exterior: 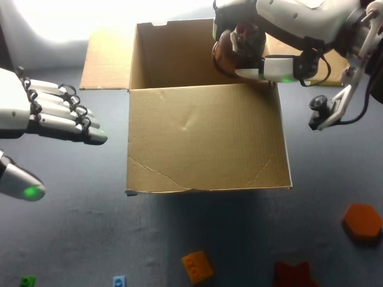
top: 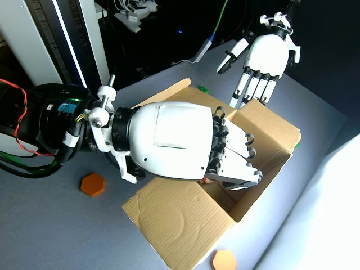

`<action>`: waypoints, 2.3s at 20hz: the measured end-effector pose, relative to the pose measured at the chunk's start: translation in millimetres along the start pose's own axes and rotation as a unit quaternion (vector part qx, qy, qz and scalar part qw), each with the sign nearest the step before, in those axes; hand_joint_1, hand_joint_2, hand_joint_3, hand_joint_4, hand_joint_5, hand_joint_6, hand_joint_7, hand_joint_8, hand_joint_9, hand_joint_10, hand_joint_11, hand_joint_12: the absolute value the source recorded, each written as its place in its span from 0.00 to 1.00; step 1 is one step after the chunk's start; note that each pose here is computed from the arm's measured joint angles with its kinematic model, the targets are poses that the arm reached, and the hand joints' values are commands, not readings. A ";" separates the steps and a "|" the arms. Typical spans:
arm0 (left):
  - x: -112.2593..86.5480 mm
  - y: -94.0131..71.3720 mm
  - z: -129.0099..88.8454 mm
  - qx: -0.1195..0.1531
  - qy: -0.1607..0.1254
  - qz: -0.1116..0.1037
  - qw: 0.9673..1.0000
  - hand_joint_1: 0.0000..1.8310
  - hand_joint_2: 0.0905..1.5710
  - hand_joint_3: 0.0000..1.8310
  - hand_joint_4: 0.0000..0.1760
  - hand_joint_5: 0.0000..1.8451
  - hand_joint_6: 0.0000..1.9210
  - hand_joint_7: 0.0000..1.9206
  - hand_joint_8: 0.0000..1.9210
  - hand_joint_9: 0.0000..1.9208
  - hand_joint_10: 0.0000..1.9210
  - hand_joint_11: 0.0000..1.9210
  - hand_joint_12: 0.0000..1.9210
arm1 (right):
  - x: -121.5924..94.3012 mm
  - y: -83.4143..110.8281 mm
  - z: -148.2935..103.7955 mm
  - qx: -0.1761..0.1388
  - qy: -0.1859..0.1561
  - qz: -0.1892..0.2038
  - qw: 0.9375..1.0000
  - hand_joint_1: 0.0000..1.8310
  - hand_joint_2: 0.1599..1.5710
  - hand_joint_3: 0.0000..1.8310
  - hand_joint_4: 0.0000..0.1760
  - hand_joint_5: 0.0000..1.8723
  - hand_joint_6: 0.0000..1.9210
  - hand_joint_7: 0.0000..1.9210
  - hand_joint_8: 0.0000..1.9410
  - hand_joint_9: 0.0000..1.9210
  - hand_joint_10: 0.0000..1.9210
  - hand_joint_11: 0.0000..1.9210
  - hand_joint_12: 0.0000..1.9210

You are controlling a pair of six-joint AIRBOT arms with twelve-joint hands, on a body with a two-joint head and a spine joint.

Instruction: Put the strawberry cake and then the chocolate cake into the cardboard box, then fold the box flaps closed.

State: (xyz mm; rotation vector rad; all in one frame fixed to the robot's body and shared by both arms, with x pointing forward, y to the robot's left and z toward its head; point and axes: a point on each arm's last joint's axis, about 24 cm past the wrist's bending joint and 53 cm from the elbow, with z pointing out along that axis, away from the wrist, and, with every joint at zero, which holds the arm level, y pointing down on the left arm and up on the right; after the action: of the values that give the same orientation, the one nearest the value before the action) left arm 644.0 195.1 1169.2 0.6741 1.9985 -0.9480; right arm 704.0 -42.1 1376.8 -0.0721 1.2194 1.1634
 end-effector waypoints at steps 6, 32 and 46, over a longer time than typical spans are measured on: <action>-12.5 11.0 7.6 -0.018 -0.039 -0.016 0.999 0.02 0.73 0.00 0.29 0.05 0.00 0.06 0.00 0.08 0.00 0.00 0.30 | 1.1 -0.1 -0.2 0.000 0.000 -0.004 1.000 0.43 0.62 0.00 0.00 0.06 0.10 0.18 0.06 0.07 0.58 0.00 0.95; -104.9 -12.5 5.3 -0.009 -0.150 0.065 0.987 0.00 0.75 0.00 0.35 0.04 0.00 0.06 0.00 0.05 0.00 0.00 0.24 | -26.6 -161.1 -148.3 0.267 0.047 0.000 0.963 0.00 0.74 0.00 0.00 0.04 0.00 0.06 0.00 0.01 0.12 0.00 0.13; -68.4 -48.5 67.5 0.045 -0.064 0.124 0.989 0.00 0.75 0.00 0.30 0.05 0.00 0.07 0.00 0.07 0.00 0.00 0.29 | 64.9 -155.7 -155.9 0.243 0.171 -0.024 0.954 0.00 0.78 0.00 0.00 0.04 0.00 0.05 0.00 0.02 0.08 0.00 0.12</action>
State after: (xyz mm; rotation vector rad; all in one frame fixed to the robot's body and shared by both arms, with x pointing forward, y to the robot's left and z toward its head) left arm 674.9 104.4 1218.2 0.8671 1.7205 -0.9111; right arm 701.9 -166.0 1183.4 0.0710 1.7756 0.7977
